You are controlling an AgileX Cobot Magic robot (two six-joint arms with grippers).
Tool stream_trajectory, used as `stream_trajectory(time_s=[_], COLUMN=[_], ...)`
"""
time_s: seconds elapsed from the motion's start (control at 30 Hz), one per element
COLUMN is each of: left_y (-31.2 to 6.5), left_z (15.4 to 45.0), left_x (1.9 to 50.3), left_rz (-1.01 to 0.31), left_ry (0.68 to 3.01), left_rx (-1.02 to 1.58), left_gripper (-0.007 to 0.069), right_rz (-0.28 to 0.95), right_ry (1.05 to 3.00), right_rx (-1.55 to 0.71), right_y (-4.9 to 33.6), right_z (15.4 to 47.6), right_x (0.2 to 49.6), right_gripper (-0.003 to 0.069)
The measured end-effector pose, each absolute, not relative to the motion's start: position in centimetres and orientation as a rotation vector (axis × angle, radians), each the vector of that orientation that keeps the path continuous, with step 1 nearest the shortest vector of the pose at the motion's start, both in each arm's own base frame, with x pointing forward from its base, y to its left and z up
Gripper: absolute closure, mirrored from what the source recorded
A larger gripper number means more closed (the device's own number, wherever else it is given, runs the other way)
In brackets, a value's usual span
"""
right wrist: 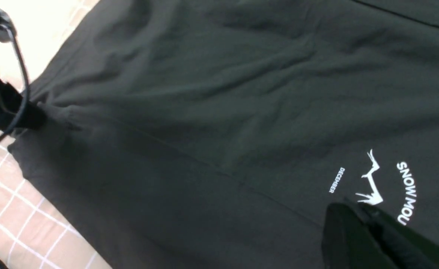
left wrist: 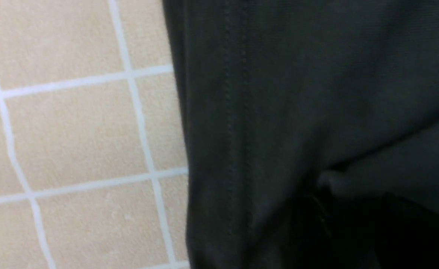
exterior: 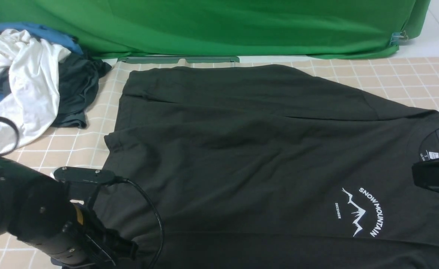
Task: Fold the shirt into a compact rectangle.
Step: 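Grasp the left edge of the dark T-shirt lying flat on the table, then fold the left side of the black T-shirt inward over its body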
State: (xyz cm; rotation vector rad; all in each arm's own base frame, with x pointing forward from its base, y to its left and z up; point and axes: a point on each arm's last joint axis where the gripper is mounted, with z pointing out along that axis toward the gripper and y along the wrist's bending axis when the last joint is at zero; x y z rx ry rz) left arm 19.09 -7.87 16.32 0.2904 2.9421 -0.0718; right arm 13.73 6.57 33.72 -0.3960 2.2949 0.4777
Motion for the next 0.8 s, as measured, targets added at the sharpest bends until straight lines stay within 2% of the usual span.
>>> stream_trajectory(time_s=[0.1,0.17,0.27,0.33,0.4,0.43,0.5,0.53,0.63,0.8], left_y=[-8.1,-8.1,-8.3,-8.3,-8.4,-8.4,-8.5,-8.5,-8.4,-8.1], left_z=[15.7,15.5,15.4,15.4,15.4,15.4,15.4,15.5,15.7,17.3], left_x=[19.7,19.8,20.0,20.0,20.0,19.9,19.9,19.8,19.5,18.7], left_rz=[-0.074,-0.079,-0.086,-0.089,-0.097,-0.097,-0.104,-0.103,-0.100,-0.114], left_ry=[2.923,2.916,2.913,2.914,2.919,2.919,2.923,2.922,2.931,2.912], left_rx=[0.295,0.293,0.308,0.326,0.332,0.335,0.342,0.359,0.391,0.399], left_gripper=[0.0215,0.0189,0.0197,0.0240,0.0330,0.0342,0.0500,0.0538,0.0589,0.0589], right_rz=[0.477,0.476,0.475,0.475,0.475,0.475,0.475,0.475,0.475,0.475], right_ry=[2.289,2.281,2.271,2.269,2.268,2.268,2.268,2.268,2.268,2.267], right_rx=[-0.394,-0.390,-0.386,-0.385,-0.384,-0.384,-0.384,-0.384,-0.384,-0.384], right_y=[6.6,6.6,6.6,6.6,6.6,6.6,6.6,6.6,6.6,6.6], right_z=[33.8,33.8,33.9,33.9,33.9,33.9,33.9,33.9,33.9,33.9], right_x=[13.8,13.8,13.9,13.9,13.9,13.9,13.9,13.9,13.9,13.9], right_gripper=[0.0620,0.0620,0.0620,0.0620,0.0620,0.0620,0.0620,0.0620,0.0620,0.0620])
